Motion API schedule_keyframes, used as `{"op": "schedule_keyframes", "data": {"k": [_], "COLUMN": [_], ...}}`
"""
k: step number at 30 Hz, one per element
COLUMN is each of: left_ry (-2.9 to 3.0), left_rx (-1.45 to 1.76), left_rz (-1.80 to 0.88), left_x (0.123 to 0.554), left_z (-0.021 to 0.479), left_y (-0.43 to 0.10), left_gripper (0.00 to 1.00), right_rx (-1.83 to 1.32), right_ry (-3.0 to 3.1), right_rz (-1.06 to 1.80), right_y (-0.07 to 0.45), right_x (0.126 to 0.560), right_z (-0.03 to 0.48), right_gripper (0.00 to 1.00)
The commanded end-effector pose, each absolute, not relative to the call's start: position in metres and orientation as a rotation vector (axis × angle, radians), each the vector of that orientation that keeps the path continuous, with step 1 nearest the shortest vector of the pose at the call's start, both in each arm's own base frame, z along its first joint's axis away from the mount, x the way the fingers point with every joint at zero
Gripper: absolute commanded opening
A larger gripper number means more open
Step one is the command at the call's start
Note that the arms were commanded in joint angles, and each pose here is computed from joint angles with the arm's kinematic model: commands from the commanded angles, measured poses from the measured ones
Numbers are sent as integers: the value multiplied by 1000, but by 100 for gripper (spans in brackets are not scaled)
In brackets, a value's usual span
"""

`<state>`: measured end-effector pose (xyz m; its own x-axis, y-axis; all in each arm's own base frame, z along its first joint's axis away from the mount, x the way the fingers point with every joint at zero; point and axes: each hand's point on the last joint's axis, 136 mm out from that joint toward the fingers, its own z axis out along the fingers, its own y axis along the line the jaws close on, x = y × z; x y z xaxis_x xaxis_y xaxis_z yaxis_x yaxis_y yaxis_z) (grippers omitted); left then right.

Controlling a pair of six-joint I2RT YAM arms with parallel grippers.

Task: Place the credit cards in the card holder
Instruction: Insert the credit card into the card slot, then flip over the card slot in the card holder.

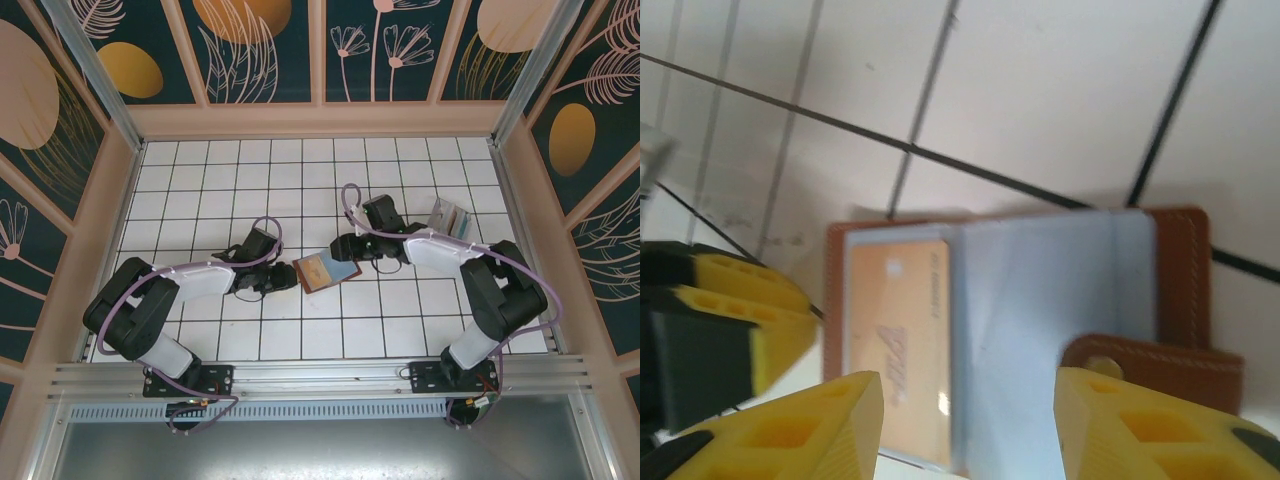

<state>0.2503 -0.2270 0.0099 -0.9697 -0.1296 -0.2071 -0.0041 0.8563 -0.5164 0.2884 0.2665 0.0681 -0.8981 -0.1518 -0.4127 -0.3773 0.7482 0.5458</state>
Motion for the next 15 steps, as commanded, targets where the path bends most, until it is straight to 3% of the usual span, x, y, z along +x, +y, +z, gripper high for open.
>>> {"op": "schedule_keyframes", "data": {"k": [1,15], "left_ry": [2777,2776], "left_rx": [-168,-177], "left_rz": [-475,-484], "left_x": [267,267], "left_z": [-25,-25], "left_y": [-186,-187], "left_gripper": [33,33], "right_rx": [-358,-336], "right_ry": [2658,2695], "right_rz": [852,864], "right_y": [251,253], "right_x": [279,269], "right_z": [57,43], "right_gripper": [50,51]}}
